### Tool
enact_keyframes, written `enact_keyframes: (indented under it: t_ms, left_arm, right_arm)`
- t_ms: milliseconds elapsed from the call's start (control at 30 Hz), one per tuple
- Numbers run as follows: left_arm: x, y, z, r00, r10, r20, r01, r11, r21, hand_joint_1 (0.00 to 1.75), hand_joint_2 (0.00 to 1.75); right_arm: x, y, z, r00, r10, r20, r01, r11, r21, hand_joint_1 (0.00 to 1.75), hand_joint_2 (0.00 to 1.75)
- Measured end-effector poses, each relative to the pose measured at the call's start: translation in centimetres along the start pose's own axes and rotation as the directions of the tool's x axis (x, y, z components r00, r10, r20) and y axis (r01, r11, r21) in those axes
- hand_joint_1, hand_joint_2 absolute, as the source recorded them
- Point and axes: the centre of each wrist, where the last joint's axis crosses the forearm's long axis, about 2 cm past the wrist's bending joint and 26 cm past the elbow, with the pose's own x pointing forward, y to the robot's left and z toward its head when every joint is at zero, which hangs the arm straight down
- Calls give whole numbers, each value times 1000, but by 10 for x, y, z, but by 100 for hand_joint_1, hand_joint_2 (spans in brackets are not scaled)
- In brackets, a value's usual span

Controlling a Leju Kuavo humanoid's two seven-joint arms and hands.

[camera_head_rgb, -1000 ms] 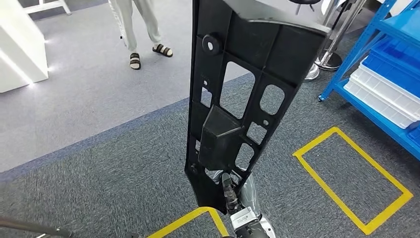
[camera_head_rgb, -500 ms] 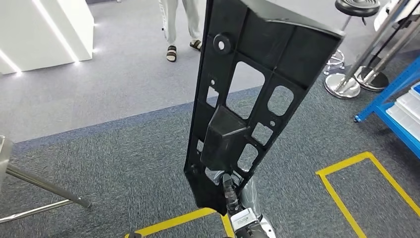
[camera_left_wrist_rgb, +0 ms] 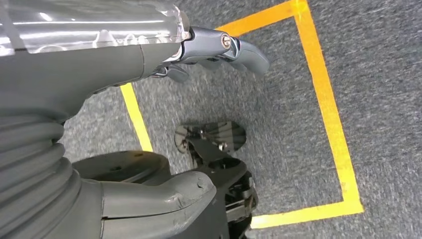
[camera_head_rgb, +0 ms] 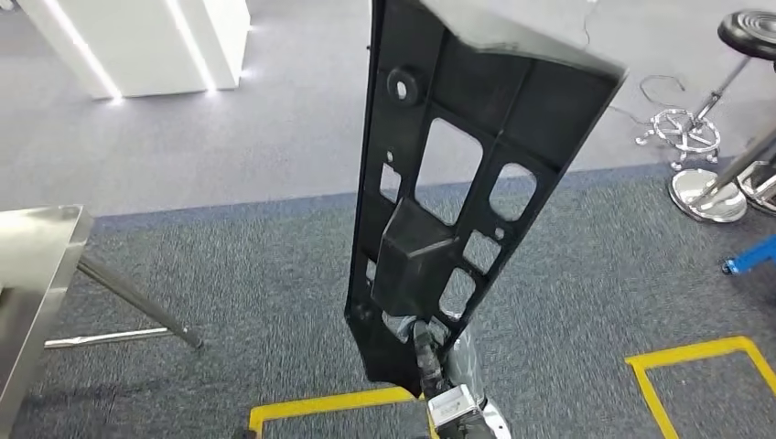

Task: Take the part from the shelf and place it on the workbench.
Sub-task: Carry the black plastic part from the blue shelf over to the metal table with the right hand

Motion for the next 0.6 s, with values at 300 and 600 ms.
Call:
enact_keyframes:
  t_ms: [300, 600]
  left_arm:
    - [-2, 0, 1, 1000, -3, -7, 3, 1000, -2, 0, 175]
    - [-4, 3, 1, 1000, -6, -10, 6, 1000, 4, 0, 175]
  right_arm:
    - [0, 0, 0, 1000, 0, 3, 0, 1000, -1, 175, 0]
    - [1, 0, -1, 1000, 1, 13, -1, 1000, -1, 175, 0]
